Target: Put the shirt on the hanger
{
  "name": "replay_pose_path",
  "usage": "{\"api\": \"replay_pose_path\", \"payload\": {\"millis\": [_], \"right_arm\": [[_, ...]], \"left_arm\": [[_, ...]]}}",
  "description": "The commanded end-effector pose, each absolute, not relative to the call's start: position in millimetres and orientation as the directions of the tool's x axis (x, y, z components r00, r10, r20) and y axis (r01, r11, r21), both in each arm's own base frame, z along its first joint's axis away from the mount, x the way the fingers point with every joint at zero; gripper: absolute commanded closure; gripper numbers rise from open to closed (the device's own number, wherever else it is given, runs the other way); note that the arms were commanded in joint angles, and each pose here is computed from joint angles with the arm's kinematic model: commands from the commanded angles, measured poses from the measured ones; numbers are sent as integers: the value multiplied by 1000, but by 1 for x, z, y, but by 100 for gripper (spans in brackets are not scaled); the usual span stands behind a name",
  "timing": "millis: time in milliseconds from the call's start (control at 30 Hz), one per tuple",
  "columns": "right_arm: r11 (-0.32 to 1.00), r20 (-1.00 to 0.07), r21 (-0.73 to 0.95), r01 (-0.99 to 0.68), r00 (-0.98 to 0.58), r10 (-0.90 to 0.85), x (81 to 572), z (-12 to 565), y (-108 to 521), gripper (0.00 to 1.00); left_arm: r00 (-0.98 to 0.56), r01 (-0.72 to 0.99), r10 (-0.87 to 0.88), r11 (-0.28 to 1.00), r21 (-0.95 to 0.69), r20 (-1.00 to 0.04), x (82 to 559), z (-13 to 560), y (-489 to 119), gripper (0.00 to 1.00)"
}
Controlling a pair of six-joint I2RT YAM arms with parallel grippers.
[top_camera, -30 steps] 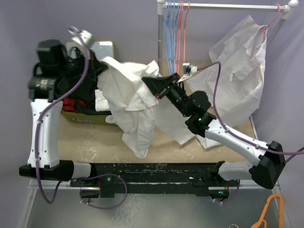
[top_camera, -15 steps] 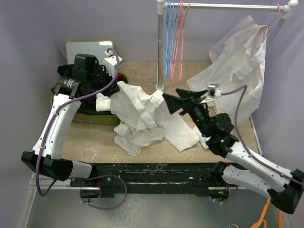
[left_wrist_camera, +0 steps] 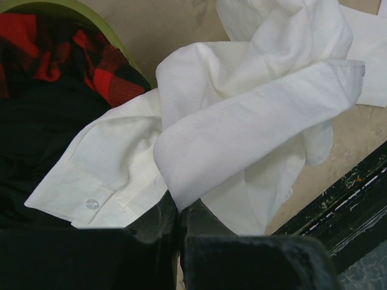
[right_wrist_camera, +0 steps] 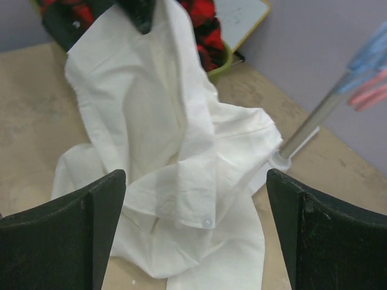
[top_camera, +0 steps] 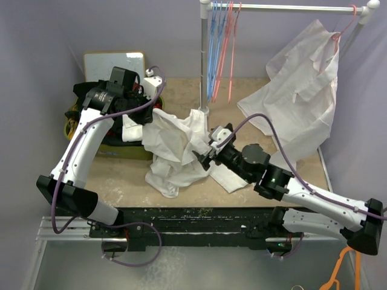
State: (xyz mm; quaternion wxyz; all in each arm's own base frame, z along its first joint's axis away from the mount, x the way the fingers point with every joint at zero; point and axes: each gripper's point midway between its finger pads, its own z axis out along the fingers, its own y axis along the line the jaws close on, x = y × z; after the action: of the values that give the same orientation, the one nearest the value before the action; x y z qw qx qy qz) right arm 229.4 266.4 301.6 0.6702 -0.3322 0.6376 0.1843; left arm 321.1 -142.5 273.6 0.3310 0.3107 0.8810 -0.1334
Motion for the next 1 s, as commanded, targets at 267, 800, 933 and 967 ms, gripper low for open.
{"api": "replay_pose_path", "payload": {"millis": [267, 800, 933, 967], "right_arm": [[595, -930, -360, -718, 226, -289, 264, 291, 347, 0], [730, -983, -174, -661, 76, -165, 324, 273, 310, 100], [848, -994, -53, -527, -58, -98, 336, 265, 281, 100], [887, -993, -1, -462, -101, -54, 340, 266, 271, 100]], "left_arm": [[-523, 694, 480, 719, -25, -704, 310, 294, -156, 100], [-470, 778, 570, 629, -10, -674, 286, 280, -173, 100], [-445, 817, 585, 575, -39, -678, 280, 282, -191, 100], [-437, 823, 588, 566, -40, -681, 280, 285, -195, 100]]}}
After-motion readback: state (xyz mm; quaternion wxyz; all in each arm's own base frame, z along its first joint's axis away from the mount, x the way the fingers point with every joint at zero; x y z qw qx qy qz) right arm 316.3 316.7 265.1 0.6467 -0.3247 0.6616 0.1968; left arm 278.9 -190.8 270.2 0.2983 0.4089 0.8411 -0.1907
